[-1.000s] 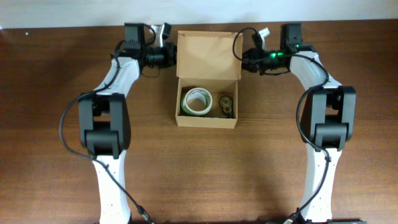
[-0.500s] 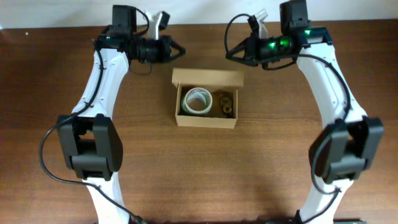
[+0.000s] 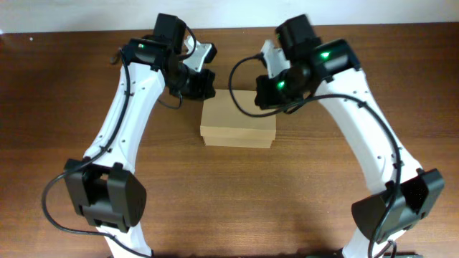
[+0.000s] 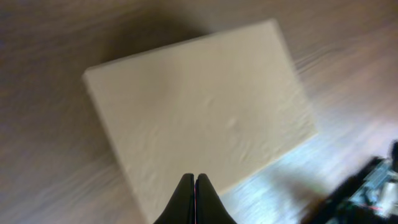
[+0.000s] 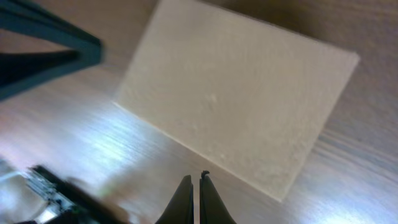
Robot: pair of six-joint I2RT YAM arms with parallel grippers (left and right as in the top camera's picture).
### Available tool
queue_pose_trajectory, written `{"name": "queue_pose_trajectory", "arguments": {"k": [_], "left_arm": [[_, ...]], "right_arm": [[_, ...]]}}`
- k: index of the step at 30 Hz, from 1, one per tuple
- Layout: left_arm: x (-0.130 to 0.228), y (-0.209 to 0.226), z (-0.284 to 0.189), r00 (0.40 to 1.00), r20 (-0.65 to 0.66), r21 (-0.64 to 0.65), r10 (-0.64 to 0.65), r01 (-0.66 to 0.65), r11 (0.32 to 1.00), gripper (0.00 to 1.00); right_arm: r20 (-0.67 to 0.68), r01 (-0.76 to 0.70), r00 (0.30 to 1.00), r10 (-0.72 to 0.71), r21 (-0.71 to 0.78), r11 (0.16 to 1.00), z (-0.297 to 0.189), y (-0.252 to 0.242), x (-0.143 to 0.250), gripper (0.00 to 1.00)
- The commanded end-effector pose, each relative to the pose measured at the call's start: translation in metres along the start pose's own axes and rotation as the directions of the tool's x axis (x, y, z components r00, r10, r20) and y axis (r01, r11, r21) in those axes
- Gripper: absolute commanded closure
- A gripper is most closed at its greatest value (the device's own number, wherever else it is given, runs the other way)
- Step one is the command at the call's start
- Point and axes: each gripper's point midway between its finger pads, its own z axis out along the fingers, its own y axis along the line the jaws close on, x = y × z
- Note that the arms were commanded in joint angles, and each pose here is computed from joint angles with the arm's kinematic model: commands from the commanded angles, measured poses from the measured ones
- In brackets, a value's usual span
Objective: Pack container
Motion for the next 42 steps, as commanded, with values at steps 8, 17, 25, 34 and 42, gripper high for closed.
{"name": "queue_pose_trajectory", "arguments": {"k": [8,17,25,34,42], "left_arm": [[0.023,0.025,0.012,0.997,-0.074,-0.129,0.011,-0.021,0.991,0.98],[0.058,0.024,0.049,0.984,-0.177,-0.094,0.007,-0.024,0.995,0.98],[0.076,0.018,0.074,0.976,-0.217,-0.082,0.033,-0.052,0.995,0.98],[0.024,0.011,0.023,0.993,-0.028,-0.177,0.112,-0.115,0.977,0.98],[-0.024,0.0,-0.118,0.951,0.23,-0.43,0.209,-0.093,0.898,0.94]], "right_arm": [[-0.066,-0.018,0.997,0.028,0.153,0.988,0.032,-0.029,0.025,0.96],[-0.125,-0.044,0.99,0.066,0.169,0.985,0.083,-0.053,0.054,0.96],[-0.149,-0.046,0.986,0.073,0.18,0.983,0.096,-0.061,0.067,0.96],[0.026,-0.049,0.999,0.043,0.314,0.948,0.016,-0.068,0.014,0.96],[0.21,-0.085,0.978,-0.012,0.446,0.891,-0.131,-0.052,-0.006,0.96]]}}
